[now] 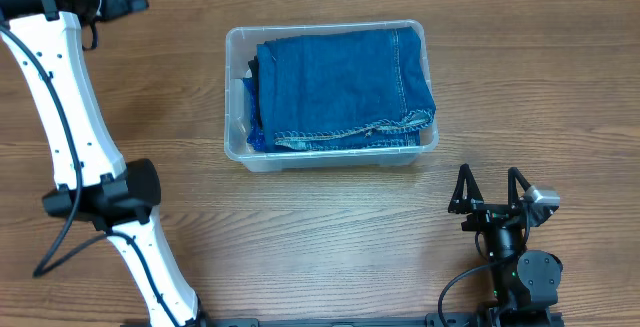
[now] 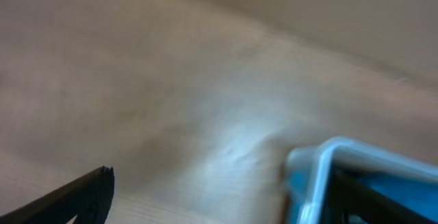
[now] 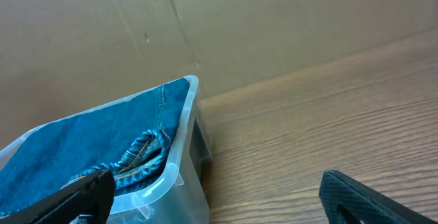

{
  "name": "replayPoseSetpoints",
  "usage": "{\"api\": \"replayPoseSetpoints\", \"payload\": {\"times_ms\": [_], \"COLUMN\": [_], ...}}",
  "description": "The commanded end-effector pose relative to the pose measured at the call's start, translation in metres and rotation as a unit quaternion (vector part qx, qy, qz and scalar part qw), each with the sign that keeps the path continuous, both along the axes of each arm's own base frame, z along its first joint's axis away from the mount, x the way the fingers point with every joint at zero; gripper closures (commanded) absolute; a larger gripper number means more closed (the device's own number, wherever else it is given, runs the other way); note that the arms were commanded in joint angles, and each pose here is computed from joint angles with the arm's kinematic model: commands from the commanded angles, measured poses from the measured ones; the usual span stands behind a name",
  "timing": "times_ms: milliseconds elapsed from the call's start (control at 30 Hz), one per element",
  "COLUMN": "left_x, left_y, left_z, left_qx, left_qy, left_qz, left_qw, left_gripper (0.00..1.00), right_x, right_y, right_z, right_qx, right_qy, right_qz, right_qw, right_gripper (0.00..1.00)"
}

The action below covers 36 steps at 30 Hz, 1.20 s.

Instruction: Pack container

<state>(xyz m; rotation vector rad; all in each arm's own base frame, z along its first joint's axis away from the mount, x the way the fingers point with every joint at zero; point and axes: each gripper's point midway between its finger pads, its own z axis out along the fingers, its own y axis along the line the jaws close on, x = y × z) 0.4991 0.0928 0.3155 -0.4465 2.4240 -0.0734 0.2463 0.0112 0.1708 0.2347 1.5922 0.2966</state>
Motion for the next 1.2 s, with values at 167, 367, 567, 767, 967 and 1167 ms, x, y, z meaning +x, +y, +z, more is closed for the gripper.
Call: {"api": "replayPoseSetpoints", "payload": {"times_ms": [167, 367, 567, 767, 967, 1167], "left_x": [-0.037, -0.085, -0.133, -0.195, -0.237, -0.259], "left_y": [-0.091, -0.11, -0.12, -0.115, -0.115, -0.103], "left_z": [0.096, 0.054, 0.016, -0.029, -0.06, -0.083], "left_qx": [0.042, 0.042, 0.042, 0.058, 0.071, 0.111], "left_qy": [-0.157, -0.145, -0.259, -0.325, -0.415, -0.466], "left_qz": [-0.136, -0.159, -0.156, -0.146, -0.139, -0.118], "left_qw": [0.977, 0.976, 0.952, 0.933, 0.896, 0.87], "left_gripper": [0.0, 0.0, 0.0, 0.0, 0.0, 0.0], "right_x": [0.0, 0.0, 0.0, 0.0, 0.0, 0.0], "right_y": [0.002, 0.002, 0.002, 0.002, 0.002, 0.002], "right_z": [-0.001, -0.001, -0.001, -0.001, -0.001, -0.001], "right_qx": [-0.003, -0.003, -0.003, -0.003, -0.003, -0.003], "right_qy": [-0.004, -0.004, -0.004, -0.004, -0.004, -0.004], "right_qz": [0.006, 0.006, 0.006, 0.006, 0.006, 0.006], "right_qw": [1.0, 1.0, 1.0, 1.0, 1.0, 1.0], "right_gripper": [0.0, 0.0, 0.0, 0.0, 0.0, 0.0]}}
